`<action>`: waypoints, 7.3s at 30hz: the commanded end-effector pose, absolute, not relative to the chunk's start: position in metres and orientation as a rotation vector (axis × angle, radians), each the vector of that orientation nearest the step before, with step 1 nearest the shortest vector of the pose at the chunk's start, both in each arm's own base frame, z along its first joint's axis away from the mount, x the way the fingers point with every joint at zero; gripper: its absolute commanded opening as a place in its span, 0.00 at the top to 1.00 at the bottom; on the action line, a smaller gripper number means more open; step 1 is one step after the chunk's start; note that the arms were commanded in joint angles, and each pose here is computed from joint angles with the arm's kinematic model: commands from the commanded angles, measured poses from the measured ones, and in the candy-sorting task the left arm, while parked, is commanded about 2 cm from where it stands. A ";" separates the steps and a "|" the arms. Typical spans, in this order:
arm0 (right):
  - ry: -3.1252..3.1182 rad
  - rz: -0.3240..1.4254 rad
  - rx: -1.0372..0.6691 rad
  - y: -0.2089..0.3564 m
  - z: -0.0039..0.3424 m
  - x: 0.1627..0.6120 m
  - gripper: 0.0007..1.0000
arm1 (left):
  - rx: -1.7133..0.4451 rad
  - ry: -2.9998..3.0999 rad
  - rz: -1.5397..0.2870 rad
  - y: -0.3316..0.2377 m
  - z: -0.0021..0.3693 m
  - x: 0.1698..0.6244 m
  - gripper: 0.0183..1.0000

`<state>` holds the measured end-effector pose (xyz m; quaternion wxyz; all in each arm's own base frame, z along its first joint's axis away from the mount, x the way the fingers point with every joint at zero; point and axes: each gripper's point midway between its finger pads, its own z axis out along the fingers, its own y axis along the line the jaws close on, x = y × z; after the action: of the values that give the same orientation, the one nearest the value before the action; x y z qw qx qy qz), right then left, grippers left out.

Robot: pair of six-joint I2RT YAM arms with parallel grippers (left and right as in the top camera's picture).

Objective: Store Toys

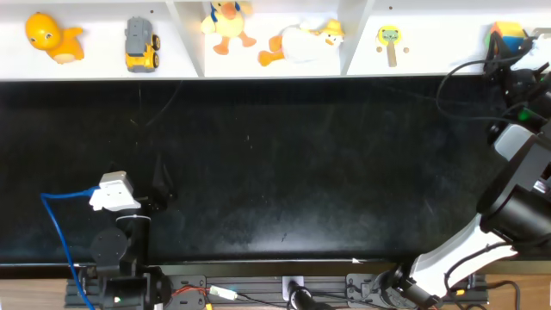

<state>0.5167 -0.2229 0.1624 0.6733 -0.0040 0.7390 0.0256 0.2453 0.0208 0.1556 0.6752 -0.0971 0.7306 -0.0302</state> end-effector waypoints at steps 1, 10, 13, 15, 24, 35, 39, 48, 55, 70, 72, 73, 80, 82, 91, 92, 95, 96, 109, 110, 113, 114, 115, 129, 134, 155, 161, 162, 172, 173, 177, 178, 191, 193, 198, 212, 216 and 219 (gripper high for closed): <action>1.663 0.070 -0.076 -0.208 0.156 0.534 0.95 | -0.226 1.634 -0.070 0.021 0.156 0.245 0.00; 1.649 0.102 -0.122 -0.189 0.157 0.556 0.96 | -0.225 1.634 -0.071 0.021 0.156 0.245 0.00; 1.662 0.112 -0.113 -0.188 0.154 0.556 0.96 | -0.225 1.634 -0.071 0.021 0.156 0.245 0.00; 1.674 0.138 -0.084 -0.189 0.151 0.555 0.77 | -0.225 1.634 -0.071 0.021 0.156 0.245 0.00; 1.715 0.160 0.057 -0.200 0.169 0.548 0.00 | -0.225 1.634 -0.071 0.021 0.156 0.245 0.00; 2.044 0.007 0.386 -0.202 0.211 0.463 0.00 | -0.225 1.634 -0.071 0.021 0.156 0.245 0.00; 2.143 -0.011 0.299 -0.176 0.223 0.434 0.00 | -0.225 1.634 -0.071 0.021 0.156 0.245 0.00; 2.200 -0.046 -0.251 -0.051 0.250 0.417 0.00 | -0.225 1.634 -0.071 0.021 0.156 0.245 0.00; 2.211 0.133 -0.439 0.049 0.254 0.396 0.00 | -0.225 1.634 -0.071 0.021 0.156 0.245 0.00; 2.248 0.243 -0.306 0.070 0.253 0.392 0.00 | -0.225 1.634 -0.071 0.021 0.156 0.245 0.00; 2.248 0.244 -0.307 0.070 0.253 0.392 0.00 | -0.225 1.634 -0.071 0.021 0.156 0.245 0.00; 2.248 0.243 -0.306 0.070 0.253 0.392 0.00 | -0.225 1.634 -0.071 0.021 0.156 0.245 0.00; 2.211 0.241 -0.310 0.070 0.273 0.372 0.00 | -0.225 1.634 -0.071 0.021 0.156 0.245 0.00; 2.158 0.238 -0.316 0.070 0.292 0.357 0.00 | -0.225 1.634 -0.071 0.021 0.156 0.245 0.00; 1.992 0.224 -0.322 0.064 0.311 0.277 0.00 | -0.225 1.634 -0.071 0.021 0.156 0.245 0.00; 1.979 0.223 -0.322 0.063 0.308 0.268 0.01 | -0.225 1.634 -0.071 0.021 0.156 0.245 0.00; 1.949 0.220 -0.321 0.061 0.294 0.244 0.01 | -0.225 1.634 -0.071 0.021 0.156 0.245 0.00; 1.943 0.221 -0.323 0.061 0.289 0.237 0.00 | -0.225 1.634 -0.071 0.021 0.156 0.245 0.00; 1.761 0.262 -0.252 0.061 0.245 0.201 0.00 | -0.225 1.634 -0.071 0.021 0.156 0.245 0.00; 1.731 0.275 -0.236 0.062 0.244 0.203 0.00 | -0.226 1.634 -0.070 0.021 0.156 0.245 0.00; 1.660 0.317 -0.186 0.063 0.241 0.209 0.00 | -0.225 1.634 -0.071 0.021 0.156 0.245 0.00; 1.644 0.328 -0.172 0.063 0.240 0.211 0.00 | -0.225 1.634 -0.071 0.021 0.156 0.245 0.00; 1.625 0.339 -0.160 0.063 0.237 0.213 0.00 | -0.225 1.634 -0.071 0.021 0.156 0.245 0.00; 1.569 0.520 0.219 0.047 0.177 0.242 0.00 | -0.225 1.634 -0.071 0.021 0.156 0.245 0.00; 1.589 0.469 0.176 0.047 0.173 0.242 0.00 | -0.225 1.634 -0.071 0.021 0.156 0.245 0.00; 1.591 0.356 0.057 0.047 0.172 0.242 0.00 | -0.225 1.634 -0.071 0.021 0.156 0.245 0.00; 1.592 0.356 0.057 0.047 0.172 0.242 0.00 | -0.225 1.634 -0.071 0.021 0.156 0.245 0.00; 1.592 0.356 0.057 0.047 0.172 0.242 0.01 | -0.225 1.634 -0.071 0.021 0.156 0.245 0.00; 1.592 0.356 0.057 0.047 0.172 0.242 0.00 | -0.225 1.634 -0.071 0.021 0.156 0.245 0.00; 1.592 0.356 0.057 0.047 0.172 0.242 0.00 | -0.225 1.634 -0.071 0.021 0.156 0.245 0.00; 1.592 0.356 0.057 0.047 0.172 0.242 0.01 | -0.225 1.634 -0.071 0.021 0.156 0.245 0.00; 1.592 0.356 0.057 0.047 0.172 0.242 0.01 | -0.225 1.634 -0.071 0.021 0.156 0.245 0.00; 1.592 0.356 0.057 0.047 0.172 0.242 0.00 | -0.225 1.634 -0.071 0.021 0.156 0.245 0.00; 1.592 0.356 0.057 0.047 0.172 0.242 0.01 | -0.225 1.634 -0.071 0.021 0.156 0.245 0.00; 1.592 0.356 0.057 0.047 0.172 0.242 0.00 | -0.225 1.634 -0.071 0.021 0.156 0.245 0.00; 1.592 0.356 0.057 0.047 0.172 0.242 0.00 | -0.225 1.634 -0.071 0.021 0.156 0.245 0.00; 1.592 0.356 0.057 0.047 0.172 0.242 0.01 | -0.225 1.634 -0.071 0.021 0.156 0.245 0.00; 1.592 0.356 0.057 0.047 0.172 0.242 0.00 | -0.225 1.634 -0.071 0.021 0.156 0.245 0.00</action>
<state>0.2421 0.0469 0.1754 0.6838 0.0286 0.7106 0.1634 0.2453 0.0208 0.1557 0.6755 -0.0970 0.7303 -0.0302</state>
